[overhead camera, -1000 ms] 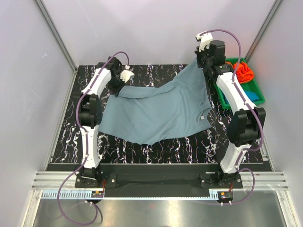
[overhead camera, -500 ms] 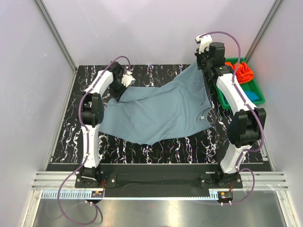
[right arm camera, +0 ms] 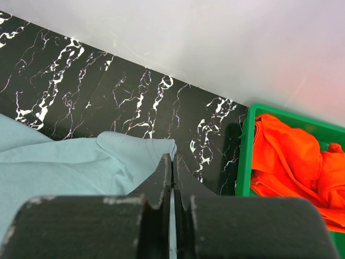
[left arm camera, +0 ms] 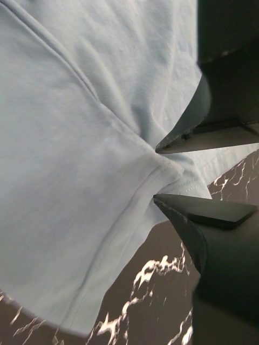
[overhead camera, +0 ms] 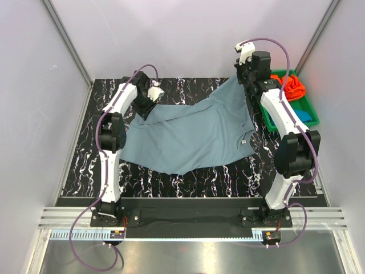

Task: Fold and stack the t-shirts
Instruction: Flatten the tshirt out

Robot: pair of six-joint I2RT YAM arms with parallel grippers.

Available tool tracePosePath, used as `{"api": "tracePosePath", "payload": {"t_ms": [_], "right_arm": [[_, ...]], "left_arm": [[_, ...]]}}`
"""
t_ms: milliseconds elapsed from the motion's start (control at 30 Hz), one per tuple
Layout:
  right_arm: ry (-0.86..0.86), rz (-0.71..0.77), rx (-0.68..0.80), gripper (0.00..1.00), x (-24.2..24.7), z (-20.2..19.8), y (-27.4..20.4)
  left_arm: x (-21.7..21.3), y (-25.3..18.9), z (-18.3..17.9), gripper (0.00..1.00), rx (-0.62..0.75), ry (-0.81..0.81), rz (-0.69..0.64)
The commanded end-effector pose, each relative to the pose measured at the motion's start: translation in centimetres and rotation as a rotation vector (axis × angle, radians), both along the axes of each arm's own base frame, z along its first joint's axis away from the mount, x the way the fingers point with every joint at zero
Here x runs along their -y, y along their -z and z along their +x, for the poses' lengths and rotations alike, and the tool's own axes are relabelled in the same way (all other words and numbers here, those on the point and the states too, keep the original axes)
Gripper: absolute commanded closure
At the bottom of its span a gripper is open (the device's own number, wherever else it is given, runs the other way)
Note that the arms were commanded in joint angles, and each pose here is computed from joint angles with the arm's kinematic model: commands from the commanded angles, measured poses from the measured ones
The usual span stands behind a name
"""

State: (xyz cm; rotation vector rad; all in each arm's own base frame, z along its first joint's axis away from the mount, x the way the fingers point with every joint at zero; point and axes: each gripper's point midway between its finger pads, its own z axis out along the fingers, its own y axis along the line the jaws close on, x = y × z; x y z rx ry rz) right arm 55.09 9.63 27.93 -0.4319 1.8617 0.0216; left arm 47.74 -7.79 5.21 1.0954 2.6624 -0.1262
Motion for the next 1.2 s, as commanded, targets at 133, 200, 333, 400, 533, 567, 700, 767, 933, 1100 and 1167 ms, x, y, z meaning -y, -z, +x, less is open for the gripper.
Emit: {"api": "tracePosePath", "payload": {"t_ms": [133,200,333,400,533,567,700,767,933,1100,1167], "right_arm": [[-0.02,0.009,0.079,1.0,-0.7,-0.1,-2.9],[-0.021,0.007,0.078,1.0,-0.6,-0.1,-2.8],[-0.021,0.005,0.077,1.0,-0.6,-0.3,-2.8],[-0.021,0.002,0.076,1.0,-0.5,-0.4,-2.8],[-0.021,-0.003,0.066,1.0,-0.5,-0.7,-2.2],[-0.021,-0.003,0.066,1.0,-0.5,-0.7,-2.1],[-0.022,0.0,0.065,1.0,-0.6,-0.5,-2.0],[-0.024,0.003,0.067,1.0,-0.7,-0.3,-2.1],[-0.023,0.005,0.071,1.0,-0.6,-0.3,-2.3],[-0.023,0.0,0.078,1.0,-0.5,-0.7,-2.8],[-0.013,-0.002,0.089,1.0,-0.3,-1.0,-3.4]], "left_arm": [[0.7,-1.8,0.2,0.64,0.049,0.013,-0.003],[0.6,-1.3,0.1,0.64,0.036,0.006,0.0],[0.3,-0.8,-0.3,0.64,0.019,-0.007,0.017],[-0.1,-1.3,-0.4,0.63,0.03,-0.011,0.031],[-0.7,-1.8,-0.6,0.61,0.058,0.0,0.057],[-0.8,-1.5,-1.0,0.61,0.047,0.003,0.061],[-0.9,-0.4,-0.9,0.7,0.024,0.002,0.066],[-0.8,-0.4,-0.7,0.86,0.023,-0.007,0.063],[-0.6,-0.8,-0.1,1.0,0.044,-0.025,0.047],[-1.0,-3.7,1.2,1.0,0.111,-0.03,0.059],[-1.1,-6.5,2.2,1.0,0.174,-0.042,0.053]]}}
